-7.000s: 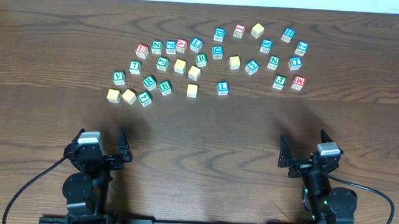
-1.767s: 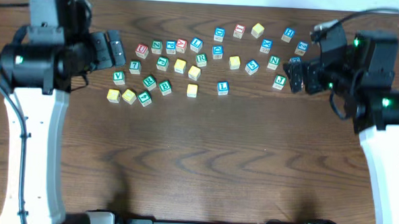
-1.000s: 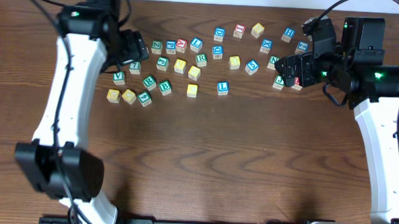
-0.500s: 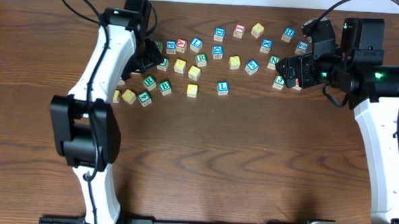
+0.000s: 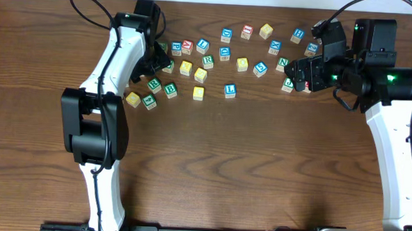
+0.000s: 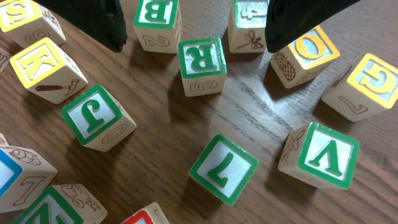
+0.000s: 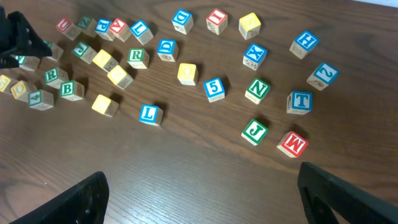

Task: Spell out ROBOT
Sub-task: 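Lower the left gripper over the green-lettered R block, then close the left gripper on the green R block and lift it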

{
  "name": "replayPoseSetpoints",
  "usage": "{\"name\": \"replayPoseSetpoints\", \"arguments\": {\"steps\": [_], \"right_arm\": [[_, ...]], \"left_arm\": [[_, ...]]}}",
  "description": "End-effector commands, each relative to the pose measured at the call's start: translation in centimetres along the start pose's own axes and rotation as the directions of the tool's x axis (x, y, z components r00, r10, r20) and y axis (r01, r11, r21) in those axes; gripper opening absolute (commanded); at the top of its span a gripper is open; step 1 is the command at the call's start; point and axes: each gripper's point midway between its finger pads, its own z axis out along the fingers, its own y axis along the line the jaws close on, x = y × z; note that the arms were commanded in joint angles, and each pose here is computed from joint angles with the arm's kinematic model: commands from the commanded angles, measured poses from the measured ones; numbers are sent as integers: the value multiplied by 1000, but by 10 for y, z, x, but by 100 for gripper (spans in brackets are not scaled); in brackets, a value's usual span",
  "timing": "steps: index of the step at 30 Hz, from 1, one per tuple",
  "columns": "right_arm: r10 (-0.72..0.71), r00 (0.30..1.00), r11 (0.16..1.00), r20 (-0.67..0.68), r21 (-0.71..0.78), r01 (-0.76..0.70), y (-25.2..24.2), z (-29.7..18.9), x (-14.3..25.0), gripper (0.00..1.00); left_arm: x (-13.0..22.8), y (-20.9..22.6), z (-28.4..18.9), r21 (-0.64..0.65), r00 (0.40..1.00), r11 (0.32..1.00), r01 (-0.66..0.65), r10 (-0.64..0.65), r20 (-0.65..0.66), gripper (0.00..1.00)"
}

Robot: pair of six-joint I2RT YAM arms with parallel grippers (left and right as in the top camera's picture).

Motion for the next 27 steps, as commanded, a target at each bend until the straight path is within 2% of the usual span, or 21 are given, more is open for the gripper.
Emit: {"name": "replayPoseSetpoints", "arguments": {"steps": [1, 4, 16, 27], "right_arm": [[12, 1000, 1000, 0, -12, -12, 1, 0, -3, 92], [14, 1000, 1000, -5, -12, -14, 0, 2, -2, 92], [14, 1000, 1000, -6, -13, -14, 0, 2, -2, 94], [14, 1000, 1000, -4, -12, -14, 0, 2, -3, 95]], "left_arm": [[4, 9, 13, -44, 1000, 999, 17, -18, -12, 70], [5, 19, 19, -87, 999, 995, 54, -54, 2, 71], [2, 9, 33, -29, 996, 996, 82, -82, 20, 70], [8, 13, 42, -40, 997, 996, 81, -80, 8, 70]]}}
